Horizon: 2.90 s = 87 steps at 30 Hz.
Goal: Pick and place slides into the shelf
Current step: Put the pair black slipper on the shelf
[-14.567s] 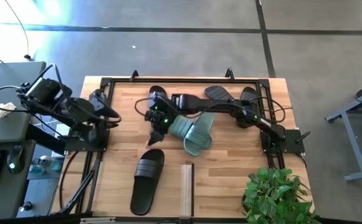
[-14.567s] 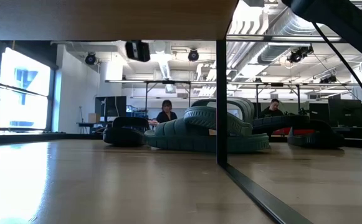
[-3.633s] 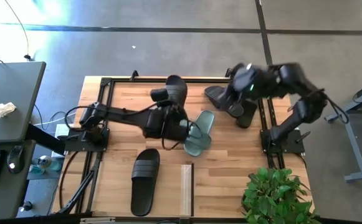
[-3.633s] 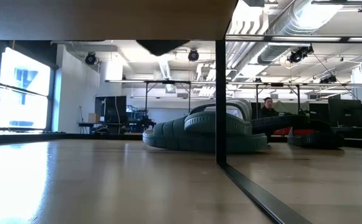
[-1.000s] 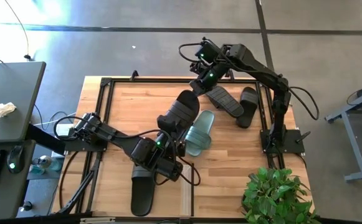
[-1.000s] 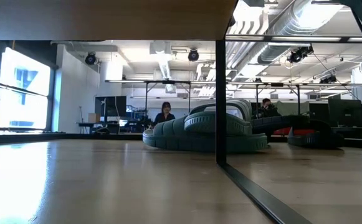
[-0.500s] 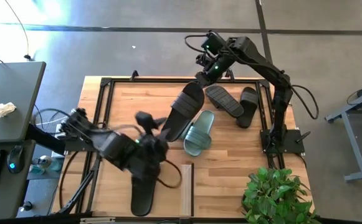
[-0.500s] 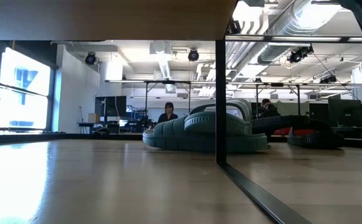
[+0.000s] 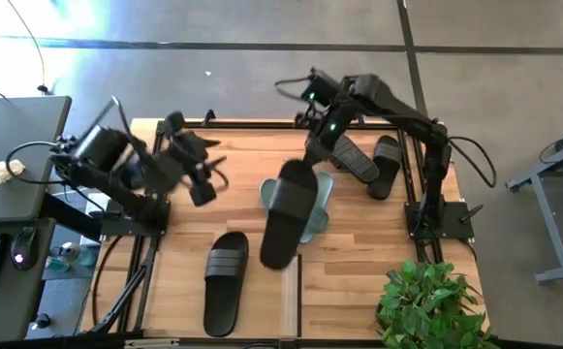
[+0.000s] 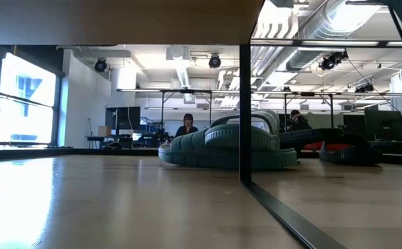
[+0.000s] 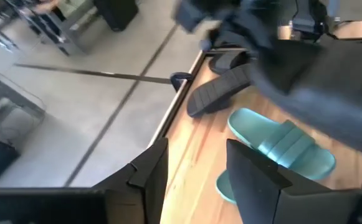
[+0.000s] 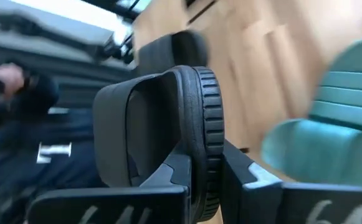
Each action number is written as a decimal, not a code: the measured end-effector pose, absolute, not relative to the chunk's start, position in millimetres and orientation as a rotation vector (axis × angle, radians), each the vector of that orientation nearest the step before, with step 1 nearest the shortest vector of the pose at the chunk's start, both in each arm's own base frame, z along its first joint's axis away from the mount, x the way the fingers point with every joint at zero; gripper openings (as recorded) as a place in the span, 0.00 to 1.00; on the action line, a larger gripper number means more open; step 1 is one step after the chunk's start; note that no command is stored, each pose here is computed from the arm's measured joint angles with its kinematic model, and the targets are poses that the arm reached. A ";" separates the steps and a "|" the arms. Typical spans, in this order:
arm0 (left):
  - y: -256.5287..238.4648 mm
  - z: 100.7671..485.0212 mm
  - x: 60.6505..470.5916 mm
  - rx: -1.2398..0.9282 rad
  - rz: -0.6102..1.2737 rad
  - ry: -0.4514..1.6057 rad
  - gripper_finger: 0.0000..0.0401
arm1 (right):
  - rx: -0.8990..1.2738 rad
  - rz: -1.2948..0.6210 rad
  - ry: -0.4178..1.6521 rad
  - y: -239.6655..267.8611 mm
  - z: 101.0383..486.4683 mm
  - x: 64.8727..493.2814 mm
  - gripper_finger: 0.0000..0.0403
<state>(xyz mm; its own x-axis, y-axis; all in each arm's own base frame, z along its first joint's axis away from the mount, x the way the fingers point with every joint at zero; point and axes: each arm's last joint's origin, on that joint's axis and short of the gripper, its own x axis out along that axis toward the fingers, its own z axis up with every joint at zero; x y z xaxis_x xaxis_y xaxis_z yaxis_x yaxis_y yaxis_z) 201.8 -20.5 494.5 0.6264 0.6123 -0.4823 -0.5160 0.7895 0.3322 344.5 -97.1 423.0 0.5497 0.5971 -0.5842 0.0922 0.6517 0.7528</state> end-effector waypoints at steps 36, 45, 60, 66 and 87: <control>90.8 450.4 196.6 -0.103 0.353 0.822 0.24 | 0.892 0.532 1.172 8.5 306.1 469.8 0.03; 88.5 457.0 184.7 -0.101 0.347 0.785 0.24 | 0.878 0.458 1.212 7.2 300.5 468.2 0.03; 88.3 457.1 184.1 -0.093 0.344 0.787 0.24 | 0.824 0.412 1.268 26.1 286.0 471.7 0.24; 88.1 456.7 183.7 -0.095 0.344 0.792 0.24 | 0.755 0.356 1.283 29.4 283.7 469.8 0.35; 85.7 440.1 179.7 -0.166 0.341 0.926 0.24 | 0.685 0.273 1.248 20.1 301.5 459.7 0.52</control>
